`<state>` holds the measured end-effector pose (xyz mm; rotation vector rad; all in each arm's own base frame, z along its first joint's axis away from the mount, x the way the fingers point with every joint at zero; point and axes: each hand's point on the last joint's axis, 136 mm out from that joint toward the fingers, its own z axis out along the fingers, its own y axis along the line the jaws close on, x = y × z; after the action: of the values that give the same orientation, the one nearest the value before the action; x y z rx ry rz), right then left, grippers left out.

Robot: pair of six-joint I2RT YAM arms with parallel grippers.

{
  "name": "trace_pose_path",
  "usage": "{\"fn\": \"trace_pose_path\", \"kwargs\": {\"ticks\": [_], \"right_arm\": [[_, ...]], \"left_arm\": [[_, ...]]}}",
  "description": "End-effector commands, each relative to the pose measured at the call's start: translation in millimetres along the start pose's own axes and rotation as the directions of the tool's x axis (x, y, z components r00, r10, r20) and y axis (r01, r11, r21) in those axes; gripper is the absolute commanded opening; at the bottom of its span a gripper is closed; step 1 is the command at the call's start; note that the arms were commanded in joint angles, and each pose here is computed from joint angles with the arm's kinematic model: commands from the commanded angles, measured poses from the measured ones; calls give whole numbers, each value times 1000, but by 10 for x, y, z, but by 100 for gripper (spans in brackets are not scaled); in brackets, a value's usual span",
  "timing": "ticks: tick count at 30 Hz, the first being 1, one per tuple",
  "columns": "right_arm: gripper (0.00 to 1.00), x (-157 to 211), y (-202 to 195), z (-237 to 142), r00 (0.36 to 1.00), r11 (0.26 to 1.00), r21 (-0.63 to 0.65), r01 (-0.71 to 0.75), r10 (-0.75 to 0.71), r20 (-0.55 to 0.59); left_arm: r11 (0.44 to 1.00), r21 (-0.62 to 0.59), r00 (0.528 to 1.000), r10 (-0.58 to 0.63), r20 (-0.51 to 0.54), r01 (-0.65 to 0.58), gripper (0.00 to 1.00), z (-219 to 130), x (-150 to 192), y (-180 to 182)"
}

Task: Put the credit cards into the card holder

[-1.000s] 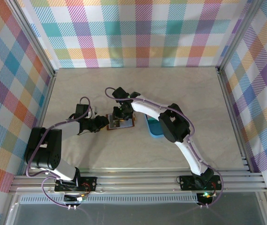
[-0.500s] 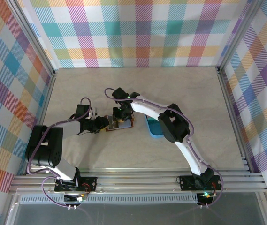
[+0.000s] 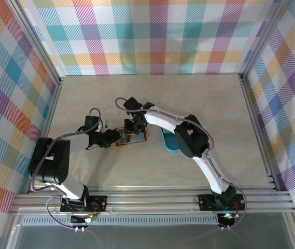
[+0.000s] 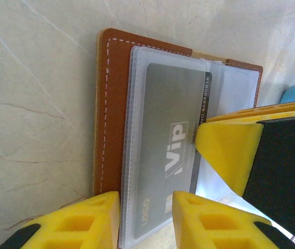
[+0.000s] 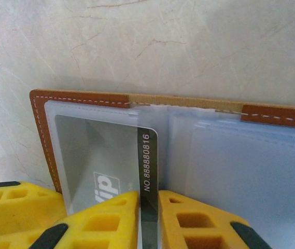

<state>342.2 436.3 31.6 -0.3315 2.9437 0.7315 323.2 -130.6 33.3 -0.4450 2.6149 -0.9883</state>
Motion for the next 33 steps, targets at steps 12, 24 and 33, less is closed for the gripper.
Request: {"fn": "trace_pose_path", "kwargs": {"ticks": [12,24,33], "right_arm": [[12,15,139,38,1000,998,-55,-6,6,-17],[11,24,212,29,999,994,-106,-24,20,-36],[27,-99,162,-296,999,996,-94,-9,13,51]], "left_arm": [[1000,17,1000,21,7,-22,32,-8,-46,-30],[999,23,1000,23,11,-23,32,-2,-73,-50],[1000,-20,999,18,32,-18,33,-100,-78,-25]]}}
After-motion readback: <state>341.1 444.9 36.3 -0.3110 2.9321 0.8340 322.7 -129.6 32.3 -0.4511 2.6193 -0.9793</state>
